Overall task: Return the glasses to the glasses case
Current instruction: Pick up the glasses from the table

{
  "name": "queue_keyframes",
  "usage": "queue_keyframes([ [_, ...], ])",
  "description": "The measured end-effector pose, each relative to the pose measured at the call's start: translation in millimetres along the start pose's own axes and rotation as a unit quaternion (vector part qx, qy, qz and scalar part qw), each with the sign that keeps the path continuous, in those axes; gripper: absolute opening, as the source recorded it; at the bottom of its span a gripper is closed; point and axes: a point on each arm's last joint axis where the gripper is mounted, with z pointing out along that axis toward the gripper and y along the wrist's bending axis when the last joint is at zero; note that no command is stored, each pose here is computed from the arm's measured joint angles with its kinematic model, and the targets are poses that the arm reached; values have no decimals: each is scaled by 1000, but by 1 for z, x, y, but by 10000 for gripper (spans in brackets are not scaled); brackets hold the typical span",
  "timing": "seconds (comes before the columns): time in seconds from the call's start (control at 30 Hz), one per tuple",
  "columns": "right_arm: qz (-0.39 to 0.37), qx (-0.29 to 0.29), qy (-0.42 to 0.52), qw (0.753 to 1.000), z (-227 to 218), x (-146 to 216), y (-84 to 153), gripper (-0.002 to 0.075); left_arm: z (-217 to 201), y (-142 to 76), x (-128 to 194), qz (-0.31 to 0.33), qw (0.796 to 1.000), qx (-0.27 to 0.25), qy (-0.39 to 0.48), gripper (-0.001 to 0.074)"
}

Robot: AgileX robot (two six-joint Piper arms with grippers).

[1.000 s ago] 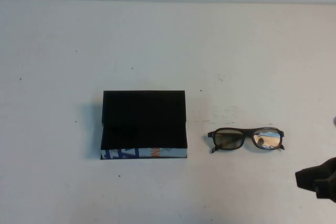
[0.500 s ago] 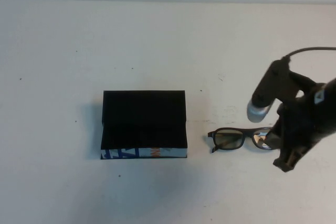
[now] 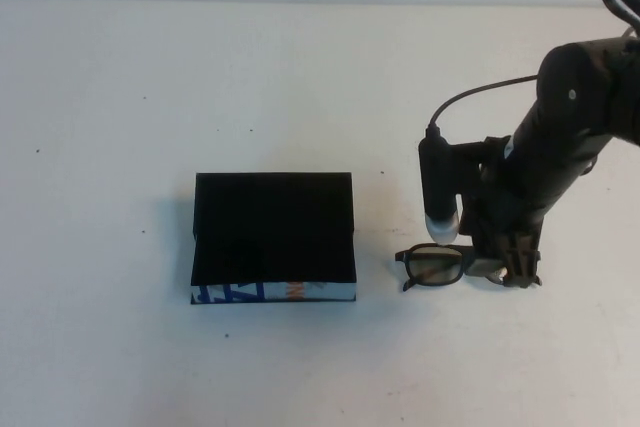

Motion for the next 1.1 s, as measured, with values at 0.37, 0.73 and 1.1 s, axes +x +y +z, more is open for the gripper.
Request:
queue_keyframes([
  [0.37, -3, -18, 14, 1000, 25, 2, -23, 353, 0, 0, 0, 0, 1000, 0, 0, -4],
  [0.73, -17, -15, 21, 1000, 26, 10, -28, 353, 0, 0, 0, 0, 1000, 0, 0, -4],
  [1.1, -20, -32, 27, 999, 41, 12, -29, 353, 0, 0, 0, 0, 1000, 0, 0, -4],
])
